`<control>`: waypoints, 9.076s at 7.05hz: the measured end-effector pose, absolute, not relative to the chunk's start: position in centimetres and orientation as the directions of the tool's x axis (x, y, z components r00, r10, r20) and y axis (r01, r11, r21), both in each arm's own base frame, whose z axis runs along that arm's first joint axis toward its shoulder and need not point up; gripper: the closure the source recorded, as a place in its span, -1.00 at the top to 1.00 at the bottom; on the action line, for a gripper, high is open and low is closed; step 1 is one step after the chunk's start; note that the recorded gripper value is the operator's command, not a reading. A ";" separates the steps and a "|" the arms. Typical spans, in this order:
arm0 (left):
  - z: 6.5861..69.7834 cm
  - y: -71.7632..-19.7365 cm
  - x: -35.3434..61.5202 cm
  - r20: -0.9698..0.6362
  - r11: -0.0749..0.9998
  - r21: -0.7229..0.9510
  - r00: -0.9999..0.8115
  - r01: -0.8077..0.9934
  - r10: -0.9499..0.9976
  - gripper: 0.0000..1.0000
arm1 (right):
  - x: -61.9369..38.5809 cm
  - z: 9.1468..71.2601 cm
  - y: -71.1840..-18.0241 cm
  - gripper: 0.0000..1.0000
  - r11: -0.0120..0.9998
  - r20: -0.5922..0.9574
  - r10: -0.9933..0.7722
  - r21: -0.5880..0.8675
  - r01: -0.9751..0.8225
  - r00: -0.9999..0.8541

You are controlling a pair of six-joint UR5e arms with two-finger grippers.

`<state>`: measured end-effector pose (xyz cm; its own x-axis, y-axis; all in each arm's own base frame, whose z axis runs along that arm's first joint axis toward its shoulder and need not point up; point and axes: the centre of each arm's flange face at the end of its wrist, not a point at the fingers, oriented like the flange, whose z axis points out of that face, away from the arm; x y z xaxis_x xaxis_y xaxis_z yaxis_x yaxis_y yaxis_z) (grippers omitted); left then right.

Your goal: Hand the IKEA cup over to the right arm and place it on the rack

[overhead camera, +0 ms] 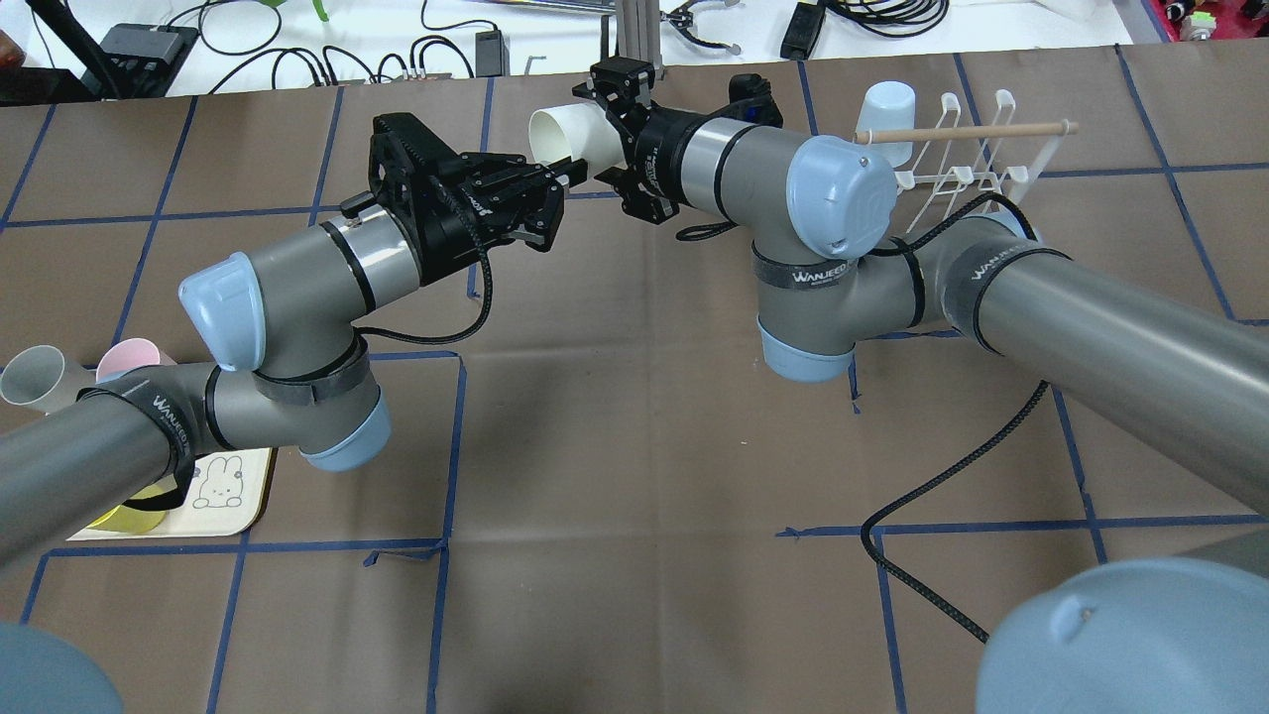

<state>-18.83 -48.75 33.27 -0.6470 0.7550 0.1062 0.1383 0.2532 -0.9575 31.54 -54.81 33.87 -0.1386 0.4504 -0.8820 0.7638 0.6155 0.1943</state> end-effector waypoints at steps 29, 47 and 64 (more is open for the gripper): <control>46.9 -54.5 -9.1 0.040 0.979 -0.194 -0.998 -0.064 -0.058 0.99 | -8.0 35.3 -63.9 -0.45 0.418 0.007 0.007 -0.908 -0.004 -1.000; 49.0 -52.7 -9.8 -0.001 0.980 -0.188 -0.998 -0.062 -0.063 1.00 | -4.3 27.9 -65.2 0.99 0.352 0.077 0.007 -0.933 -0.070 -0.997; 48.7 -51.2 -10.2 0.002 0.993 -0.112 -0.999 -0.032 -0.032 1.00 | 14.4 46.0 -44.2 1.00 0.997 -0.057 -0.003 -0.080 0.001 -0.998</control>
<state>-10.23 -51.23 48.73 -0.9995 -0.0320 0.0017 -0.0320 0.9932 -0.1121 14.44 -44.23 45.96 -0.9984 -0.0034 -0.0568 0.0012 0.9968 -0.0804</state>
